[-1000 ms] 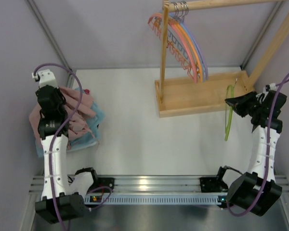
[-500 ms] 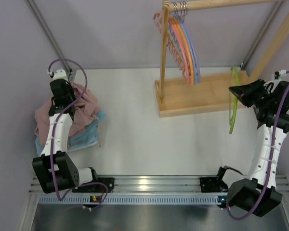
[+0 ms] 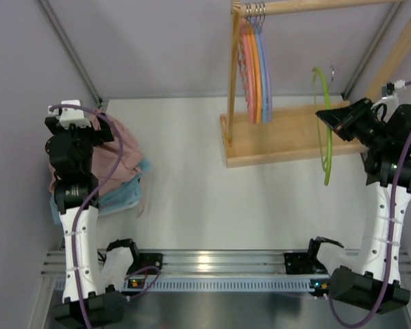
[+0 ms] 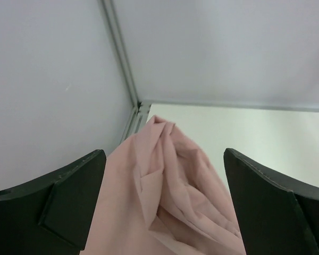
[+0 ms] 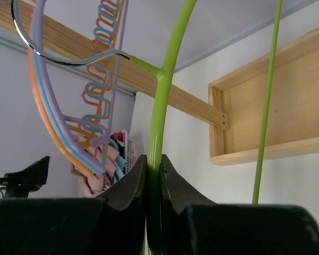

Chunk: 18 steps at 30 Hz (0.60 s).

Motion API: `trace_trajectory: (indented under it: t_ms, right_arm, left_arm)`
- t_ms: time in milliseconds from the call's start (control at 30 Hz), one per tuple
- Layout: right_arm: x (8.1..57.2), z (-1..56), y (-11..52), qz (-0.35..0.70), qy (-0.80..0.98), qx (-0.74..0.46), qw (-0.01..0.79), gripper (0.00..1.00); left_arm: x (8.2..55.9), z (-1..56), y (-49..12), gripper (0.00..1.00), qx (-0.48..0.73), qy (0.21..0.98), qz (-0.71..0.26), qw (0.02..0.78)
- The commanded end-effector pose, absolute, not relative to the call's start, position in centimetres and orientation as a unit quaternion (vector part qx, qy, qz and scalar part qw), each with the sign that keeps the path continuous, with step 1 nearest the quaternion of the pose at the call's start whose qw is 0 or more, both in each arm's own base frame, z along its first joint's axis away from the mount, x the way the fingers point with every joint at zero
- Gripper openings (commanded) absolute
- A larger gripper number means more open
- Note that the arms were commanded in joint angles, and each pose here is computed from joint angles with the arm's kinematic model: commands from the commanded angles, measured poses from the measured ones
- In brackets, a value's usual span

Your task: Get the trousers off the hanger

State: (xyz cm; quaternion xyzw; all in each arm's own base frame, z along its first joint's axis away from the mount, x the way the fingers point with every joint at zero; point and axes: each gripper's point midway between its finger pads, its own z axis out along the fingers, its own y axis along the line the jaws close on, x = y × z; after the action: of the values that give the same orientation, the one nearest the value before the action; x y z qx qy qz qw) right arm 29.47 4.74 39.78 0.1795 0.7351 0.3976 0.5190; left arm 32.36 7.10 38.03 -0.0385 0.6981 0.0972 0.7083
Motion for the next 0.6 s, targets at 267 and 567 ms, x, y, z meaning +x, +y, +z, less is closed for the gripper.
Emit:
trace_trajectory:
  t_ms: [267, 567]
  right_arm:
    - [32.9, 49.0, 8.4, 0.446, 0.690, 0.081, 0.564, 0.00]
    - [37.4, 53.1, 10.3, 0.456, 0.670, 0.056, 0.583, 0.00]
  left_arm:
    - [28.9, 44.8, 2.0, 0.99, 0.035, 0.631, 0.010, 0.775]
    - [28.4, 45.3, 1.5, 0.99, 0.026, 0.628, -0.011, 0.778]
